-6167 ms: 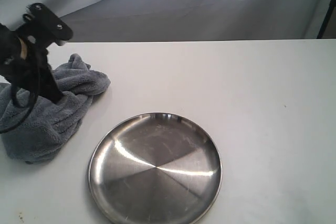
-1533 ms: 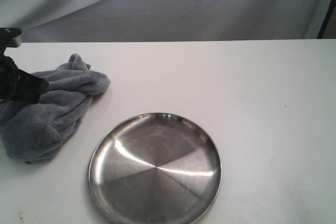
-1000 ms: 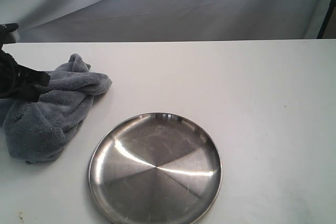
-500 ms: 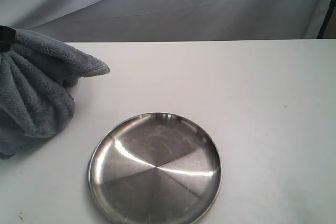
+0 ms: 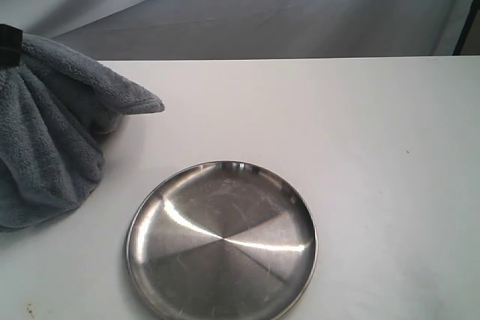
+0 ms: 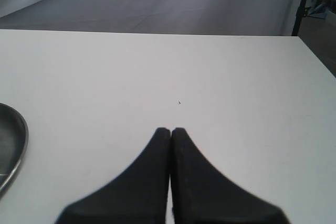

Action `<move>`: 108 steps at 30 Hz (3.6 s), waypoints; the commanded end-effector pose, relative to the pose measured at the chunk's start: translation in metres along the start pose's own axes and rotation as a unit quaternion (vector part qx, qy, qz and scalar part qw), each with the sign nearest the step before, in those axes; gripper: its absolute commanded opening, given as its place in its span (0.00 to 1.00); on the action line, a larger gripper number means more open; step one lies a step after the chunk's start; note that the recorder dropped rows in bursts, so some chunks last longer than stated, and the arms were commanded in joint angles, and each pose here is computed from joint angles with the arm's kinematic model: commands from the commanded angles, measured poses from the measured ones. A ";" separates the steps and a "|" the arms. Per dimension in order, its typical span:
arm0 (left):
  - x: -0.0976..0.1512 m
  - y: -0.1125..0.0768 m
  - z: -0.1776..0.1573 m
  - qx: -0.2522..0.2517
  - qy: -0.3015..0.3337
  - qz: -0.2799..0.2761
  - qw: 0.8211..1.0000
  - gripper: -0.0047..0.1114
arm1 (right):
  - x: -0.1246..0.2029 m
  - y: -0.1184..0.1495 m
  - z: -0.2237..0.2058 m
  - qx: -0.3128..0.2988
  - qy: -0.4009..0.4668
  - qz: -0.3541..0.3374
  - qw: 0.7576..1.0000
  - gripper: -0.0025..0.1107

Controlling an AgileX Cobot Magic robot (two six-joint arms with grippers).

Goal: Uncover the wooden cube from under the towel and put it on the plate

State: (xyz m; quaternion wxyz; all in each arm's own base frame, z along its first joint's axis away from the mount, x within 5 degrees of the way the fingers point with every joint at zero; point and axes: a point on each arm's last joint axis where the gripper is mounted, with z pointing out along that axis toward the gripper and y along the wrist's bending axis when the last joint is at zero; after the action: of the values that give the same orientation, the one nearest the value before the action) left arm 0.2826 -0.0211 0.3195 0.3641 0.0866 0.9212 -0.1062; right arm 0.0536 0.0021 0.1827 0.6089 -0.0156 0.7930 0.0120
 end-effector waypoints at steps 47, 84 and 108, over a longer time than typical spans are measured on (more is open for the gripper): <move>-0.027 -0.009 -0.044 -0.004 -0.184 -0.053 0.982 0.04 | 0.001 0.000 0.000 0.004 -0.002 0.001 1.000 0.02; 0.062 0.088 0.111 -0.311 0.259 -0.029 0.914 0.04 | 0.001 0.000 0.000 0.004 -0.002 0.001 1.000 0.02; 0.080 0.008 0.159 -0.092 0.322 0.042 0.941 0.04 | 0.001 0.000 0.000 0.004 -0.002 0.001 1.000 0.02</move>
State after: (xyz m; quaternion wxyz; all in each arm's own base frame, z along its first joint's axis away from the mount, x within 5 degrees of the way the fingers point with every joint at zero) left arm 0.3414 -0.0366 0.1717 0.1186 0.1404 0.9809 0.0633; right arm 0.0536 0.0021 0.1827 0.6089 -0.0156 0.7930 0.0120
